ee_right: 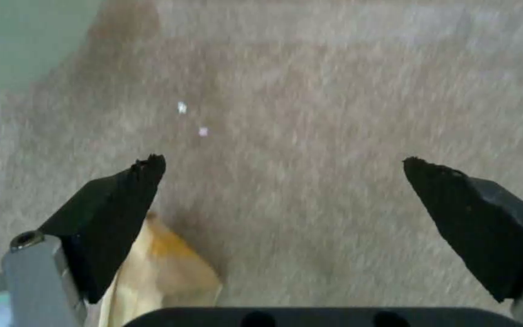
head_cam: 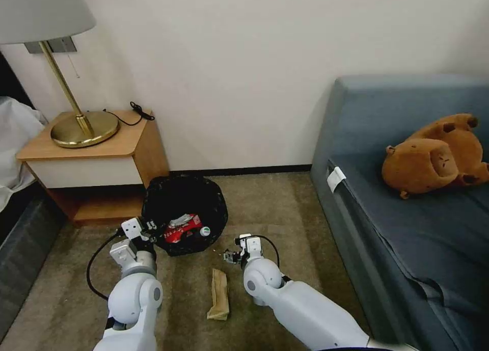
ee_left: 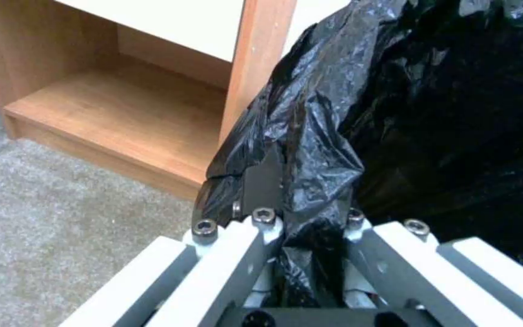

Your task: Pick up the trash bin, then pick up the garbage on the floor and place it into the trash bin.

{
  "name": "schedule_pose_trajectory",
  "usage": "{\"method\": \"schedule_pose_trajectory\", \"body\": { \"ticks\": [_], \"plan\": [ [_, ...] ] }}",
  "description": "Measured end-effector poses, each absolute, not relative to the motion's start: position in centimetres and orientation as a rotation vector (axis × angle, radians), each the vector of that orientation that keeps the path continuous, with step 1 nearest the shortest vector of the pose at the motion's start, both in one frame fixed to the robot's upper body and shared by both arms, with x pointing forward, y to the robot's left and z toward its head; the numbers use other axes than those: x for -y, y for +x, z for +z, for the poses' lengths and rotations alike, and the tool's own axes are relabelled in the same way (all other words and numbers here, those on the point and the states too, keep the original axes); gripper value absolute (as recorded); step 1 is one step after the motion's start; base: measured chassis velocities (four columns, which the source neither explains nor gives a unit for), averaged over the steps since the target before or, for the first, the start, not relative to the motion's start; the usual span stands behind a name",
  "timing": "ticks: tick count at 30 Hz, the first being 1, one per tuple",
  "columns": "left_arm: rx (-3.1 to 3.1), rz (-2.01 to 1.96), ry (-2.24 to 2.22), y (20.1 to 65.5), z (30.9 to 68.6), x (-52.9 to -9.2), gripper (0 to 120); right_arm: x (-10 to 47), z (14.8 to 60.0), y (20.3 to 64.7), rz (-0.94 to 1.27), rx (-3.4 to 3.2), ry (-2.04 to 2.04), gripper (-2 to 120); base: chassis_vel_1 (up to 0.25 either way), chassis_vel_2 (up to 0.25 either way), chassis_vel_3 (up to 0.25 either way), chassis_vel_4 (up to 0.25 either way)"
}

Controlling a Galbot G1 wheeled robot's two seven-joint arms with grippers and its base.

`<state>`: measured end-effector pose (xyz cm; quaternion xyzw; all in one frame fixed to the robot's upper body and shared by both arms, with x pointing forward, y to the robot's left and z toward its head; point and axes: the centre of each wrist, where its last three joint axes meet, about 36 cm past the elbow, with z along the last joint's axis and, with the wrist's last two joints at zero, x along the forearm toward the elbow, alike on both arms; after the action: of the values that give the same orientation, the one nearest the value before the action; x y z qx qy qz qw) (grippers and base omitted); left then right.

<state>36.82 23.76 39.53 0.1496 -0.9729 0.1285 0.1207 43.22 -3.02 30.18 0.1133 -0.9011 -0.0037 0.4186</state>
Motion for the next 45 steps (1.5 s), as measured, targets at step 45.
{"method": "schedule_pose_trajectory", "body": {
  "ticks": [45],
  "plan": [
    [2.825, 0.347, 0.476, 36.7, 38.2, -22.7, 3, -0.5, 22.9, 36.3, 0.011, 2.146, 0.376, 57, 0.0, 0.0, 0.0, 0.0]
  ]
}}
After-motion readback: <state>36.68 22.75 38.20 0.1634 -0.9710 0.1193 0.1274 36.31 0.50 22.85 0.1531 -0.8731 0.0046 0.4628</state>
